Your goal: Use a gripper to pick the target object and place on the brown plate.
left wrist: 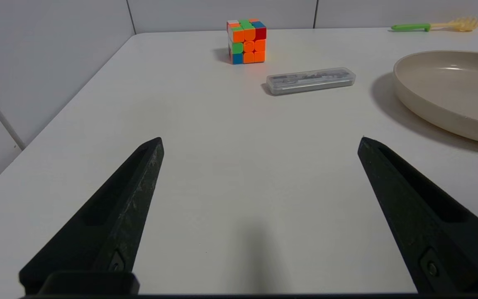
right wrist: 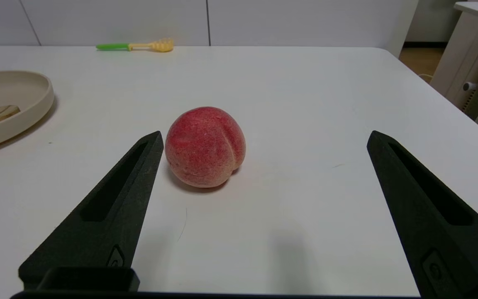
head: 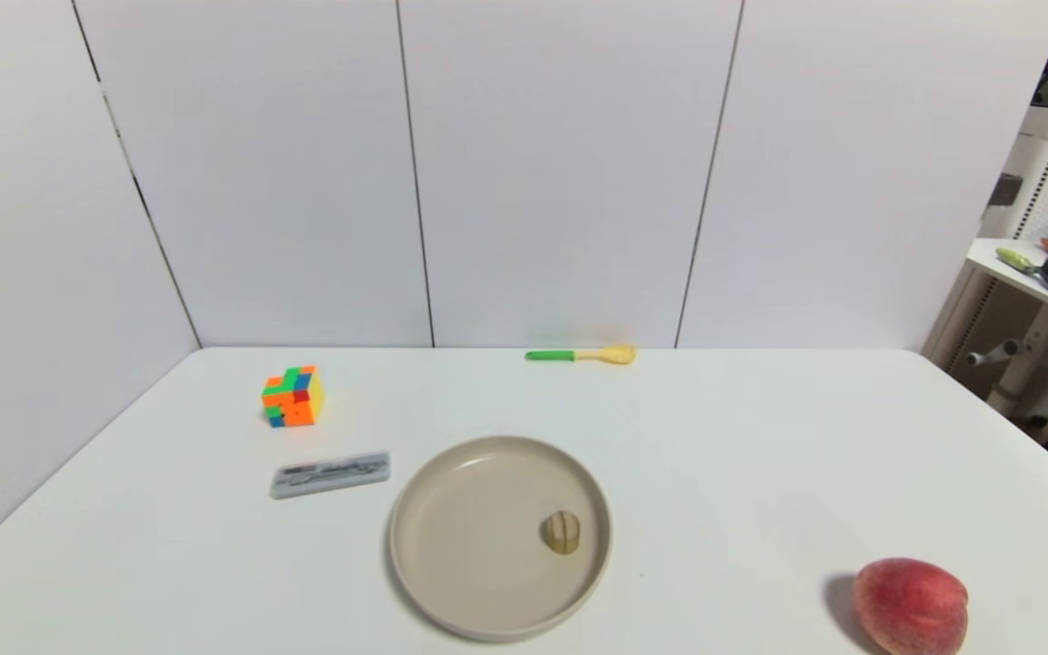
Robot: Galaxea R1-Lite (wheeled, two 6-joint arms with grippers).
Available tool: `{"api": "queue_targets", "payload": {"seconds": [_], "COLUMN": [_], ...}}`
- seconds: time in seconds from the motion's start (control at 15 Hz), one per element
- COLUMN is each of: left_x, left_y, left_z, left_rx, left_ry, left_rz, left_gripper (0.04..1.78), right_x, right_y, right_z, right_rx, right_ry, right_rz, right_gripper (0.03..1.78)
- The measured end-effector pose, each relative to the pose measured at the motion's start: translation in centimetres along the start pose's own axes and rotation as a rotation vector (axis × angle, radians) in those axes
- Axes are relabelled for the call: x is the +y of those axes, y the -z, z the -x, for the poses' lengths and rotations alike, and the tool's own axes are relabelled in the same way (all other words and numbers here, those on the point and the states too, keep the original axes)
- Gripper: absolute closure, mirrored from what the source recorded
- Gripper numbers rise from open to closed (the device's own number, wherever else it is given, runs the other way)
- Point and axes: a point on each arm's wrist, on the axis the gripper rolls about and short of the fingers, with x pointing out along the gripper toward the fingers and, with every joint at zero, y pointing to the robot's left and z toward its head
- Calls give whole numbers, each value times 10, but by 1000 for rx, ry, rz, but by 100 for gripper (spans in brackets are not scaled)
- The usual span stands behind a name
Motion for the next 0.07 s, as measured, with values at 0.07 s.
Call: {"api": "queue_targets", "payload": {"seconds": [0.07], "left_x": [0], "left_y": [0], "left_z": [0], "left_rx": [0], "left_ry": [0], "left_rz": [0], "left_gripper": [13], "right_x": [0], "right_y": [0], "right_z": [0], "right_rx": [1], "right_ry": [0], "right_rz": [-4], "right_gripper": [12]}}
